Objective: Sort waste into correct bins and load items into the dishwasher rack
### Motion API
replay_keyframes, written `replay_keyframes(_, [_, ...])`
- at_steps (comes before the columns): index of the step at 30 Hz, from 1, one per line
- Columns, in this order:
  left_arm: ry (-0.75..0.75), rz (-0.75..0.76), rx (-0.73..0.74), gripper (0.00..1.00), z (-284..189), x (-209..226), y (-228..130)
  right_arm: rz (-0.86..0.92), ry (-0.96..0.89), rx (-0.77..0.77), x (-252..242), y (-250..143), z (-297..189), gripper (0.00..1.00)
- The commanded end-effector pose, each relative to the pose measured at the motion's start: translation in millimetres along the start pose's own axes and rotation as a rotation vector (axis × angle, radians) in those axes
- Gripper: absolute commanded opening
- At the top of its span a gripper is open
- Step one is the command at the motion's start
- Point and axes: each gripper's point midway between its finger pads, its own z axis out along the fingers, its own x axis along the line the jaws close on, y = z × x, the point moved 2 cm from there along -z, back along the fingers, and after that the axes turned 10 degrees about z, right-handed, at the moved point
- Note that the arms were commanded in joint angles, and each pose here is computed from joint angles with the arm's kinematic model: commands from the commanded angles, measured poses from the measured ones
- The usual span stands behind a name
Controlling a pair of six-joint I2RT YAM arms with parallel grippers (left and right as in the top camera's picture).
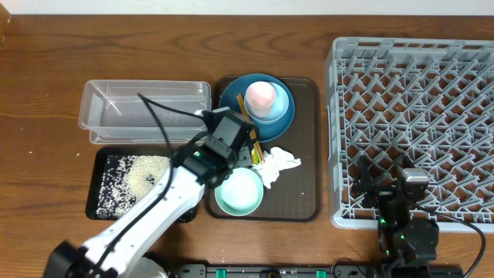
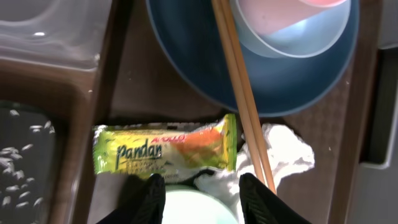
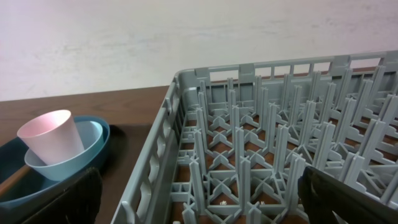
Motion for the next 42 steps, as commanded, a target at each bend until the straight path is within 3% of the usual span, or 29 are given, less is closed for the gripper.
replay_keyframes(1, [0.018, -0.026, -0.001, 0.43, 13.4, -1.9, 3.0, 0.003, 0.007, 0.001, 1.7, -0.7, -0.2, 0.99])
replay_keyframes(26, [-0.053, -0.053, -0.032, 0.44, 49.2, -22.6, 15.0, 0.003, 0.007, 0.001, 1.7, -0.8, -0.2, 0.99])
replay_keyframes(42, [-0.021, -0.038, 0.024, 0.44, 65.6, -18.7, -0.7, 0.003, 0.007, 0.001, 1.7, -0.7, -0.2, 0.99])
